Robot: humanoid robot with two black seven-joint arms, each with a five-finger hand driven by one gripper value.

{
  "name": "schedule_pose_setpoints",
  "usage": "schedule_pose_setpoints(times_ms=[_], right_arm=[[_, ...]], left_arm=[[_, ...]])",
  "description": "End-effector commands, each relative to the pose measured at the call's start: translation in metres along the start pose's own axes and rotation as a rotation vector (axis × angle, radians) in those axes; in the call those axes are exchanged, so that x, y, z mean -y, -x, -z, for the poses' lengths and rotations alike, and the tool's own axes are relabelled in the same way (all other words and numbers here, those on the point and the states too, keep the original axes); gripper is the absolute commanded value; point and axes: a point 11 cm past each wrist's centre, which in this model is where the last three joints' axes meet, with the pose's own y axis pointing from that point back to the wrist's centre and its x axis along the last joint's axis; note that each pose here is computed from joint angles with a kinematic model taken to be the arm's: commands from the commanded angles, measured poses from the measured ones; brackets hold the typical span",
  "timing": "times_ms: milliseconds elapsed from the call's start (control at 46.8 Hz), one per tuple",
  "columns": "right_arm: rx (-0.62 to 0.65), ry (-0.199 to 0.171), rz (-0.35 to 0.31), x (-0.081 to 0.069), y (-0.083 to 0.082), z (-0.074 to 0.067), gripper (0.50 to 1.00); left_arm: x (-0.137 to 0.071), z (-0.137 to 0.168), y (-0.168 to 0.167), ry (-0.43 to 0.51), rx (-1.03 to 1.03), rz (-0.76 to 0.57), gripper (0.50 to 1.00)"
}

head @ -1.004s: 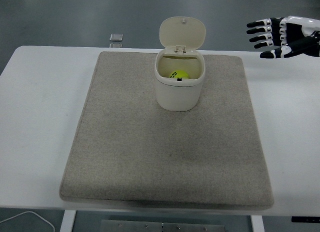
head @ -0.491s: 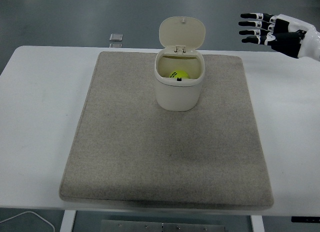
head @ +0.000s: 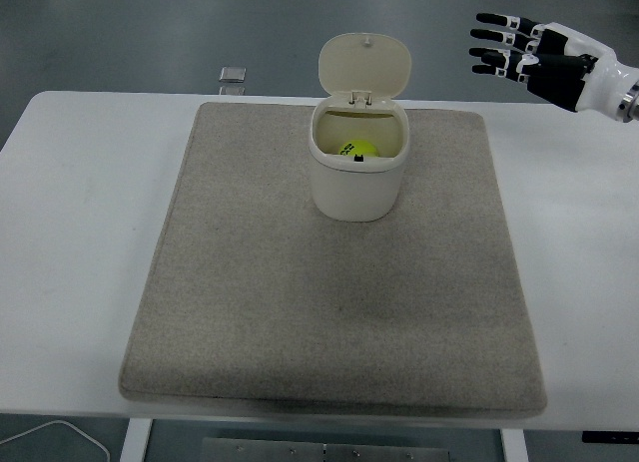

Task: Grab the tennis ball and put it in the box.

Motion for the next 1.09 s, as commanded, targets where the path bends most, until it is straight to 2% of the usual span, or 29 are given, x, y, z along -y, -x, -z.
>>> schedule_pose_setpoints(times_ms=[0, 128, 256, 363, 513, 791, 940, 1068], right_arm=[[0.008, -0.019, -0.016, 0.0, -0.004, 0.005, 0.901], [0.011, -0.014, -0.032, -0.001, -0.009, 0.006, 0.901], [0.025, -0.043, -0.063, -0.004, -0.02, 0.013, 0.901], [0.068, -0.054, -0.077, -0.005, -0.022, 0.009, 0.901], [0.13, -0.066, -0.057, 0.007, -0.009, 0.004, 0.901], [0.176, -0.071, -0.113, 0.011, -0.012, -0.001, 0.903], [0.235, -0.058, -0.153, 0.018, -0.006, -0.018, 0.901], [0.256, -0.03, -0.202, 0.024, -0.002, -0.033, 0.903]], left_arm=[[0.0, 0.0, 0.0, 0.0, 0.0, 0.0, 0.992], [0.0, 0.0, 0.0, 0.0, 0.0, 0.0, 0.992], [0.0, 0.0, 0.0, 0.0, 0.0, -0.001, 0.992], [0.0, 0.0, 0.0, 0.0, 0.0, -0.001, 0.992], [0.0, 0.0, 0.0, 0.0, 0.0, -0.001, 0.992], [0.0, 0.0, 0.0, 0.0, 0.0, 0.0, 0.992], [0.0, 0.0, 0.001, 0.002, 0.001, 0.004, 0.992], [0.0, 0.0, 0.0, 0.0, 0.0, -0.001, 0.992]])
